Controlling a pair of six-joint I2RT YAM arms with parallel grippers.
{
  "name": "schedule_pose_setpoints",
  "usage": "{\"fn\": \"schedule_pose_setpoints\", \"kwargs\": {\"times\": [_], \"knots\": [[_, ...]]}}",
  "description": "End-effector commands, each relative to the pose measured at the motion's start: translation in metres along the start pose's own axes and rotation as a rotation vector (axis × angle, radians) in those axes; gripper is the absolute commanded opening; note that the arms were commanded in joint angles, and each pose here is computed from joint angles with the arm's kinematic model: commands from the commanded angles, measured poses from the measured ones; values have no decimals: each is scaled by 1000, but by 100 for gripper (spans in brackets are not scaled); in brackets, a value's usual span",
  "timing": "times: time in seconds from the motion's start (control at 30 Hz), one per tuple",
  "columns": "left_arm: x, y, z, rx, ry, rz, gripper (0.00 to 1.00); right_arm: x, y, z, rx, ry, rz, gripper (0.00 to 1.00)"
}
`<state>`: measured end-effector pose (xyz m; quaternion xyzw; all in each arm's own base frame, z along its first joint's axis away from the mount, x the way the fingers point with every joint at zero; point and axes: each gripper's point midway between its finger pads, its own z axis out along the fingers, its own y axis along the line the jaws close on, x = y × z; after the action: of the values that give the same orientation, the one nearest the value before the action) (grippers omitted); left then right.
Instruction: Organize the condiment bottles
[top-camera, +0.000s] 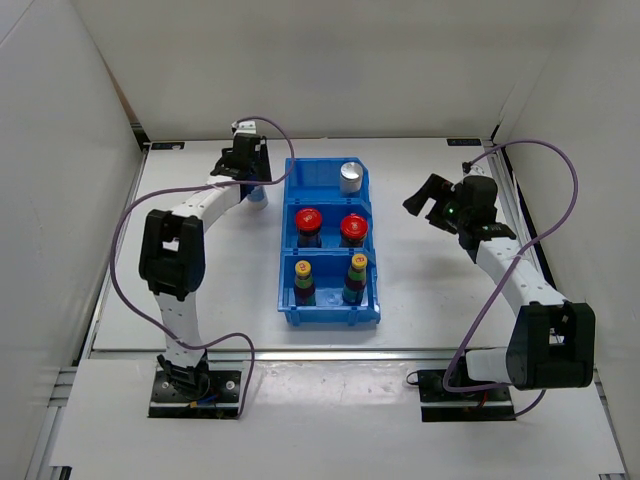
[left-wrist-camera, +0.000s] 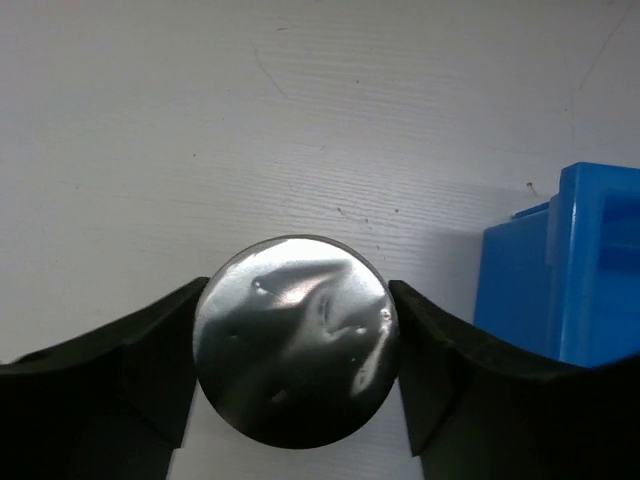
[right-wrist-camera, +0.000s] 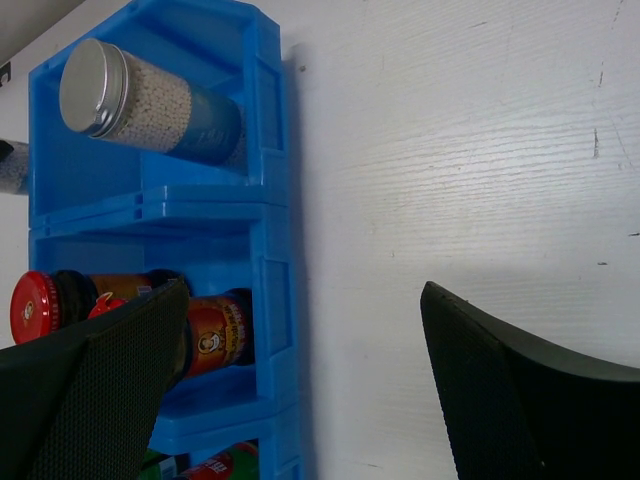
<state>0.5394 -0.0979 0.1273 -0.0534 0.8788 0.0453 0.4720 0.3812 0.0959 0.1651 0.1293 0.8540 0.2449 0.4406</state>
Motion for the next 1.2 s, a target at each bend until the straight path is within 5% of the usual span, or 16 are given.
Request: {"fn": "schedule_pose_setpoints", "kwargs": {"times": [0.0,0.1,0.17,0.37,0.5,0.77,1.03,1.17], "knots": [[-39,-9,-13,68,-79,-52,74,-8,7,-1,-34,-36,-4,100],[-71,1,-43,53,-157,-101,36,-8,7,-1,-34,-36,-4,100],[-91,18,-66,-63,-226,-112,27,-8,7,-1,-34,-36,-4,100],[-171,9,-164,-32,-533,-139,27,-8,7,-1,-34,-36,-4,100],[-189,-48,-192,282,-601,-85,28,-8,7,-1,-34,-36,-4,100],[-135,-132,-160,505,-474,34,29,-8,7,-1,-34,-36,-4,100],[-87,-154,-122,493,-342,91,32,-8,0,-1,-25,-33,16,100],[-57,-159,-96,473,-265,141,41,-9,-4,-2,-30,-35,33,100]]}}
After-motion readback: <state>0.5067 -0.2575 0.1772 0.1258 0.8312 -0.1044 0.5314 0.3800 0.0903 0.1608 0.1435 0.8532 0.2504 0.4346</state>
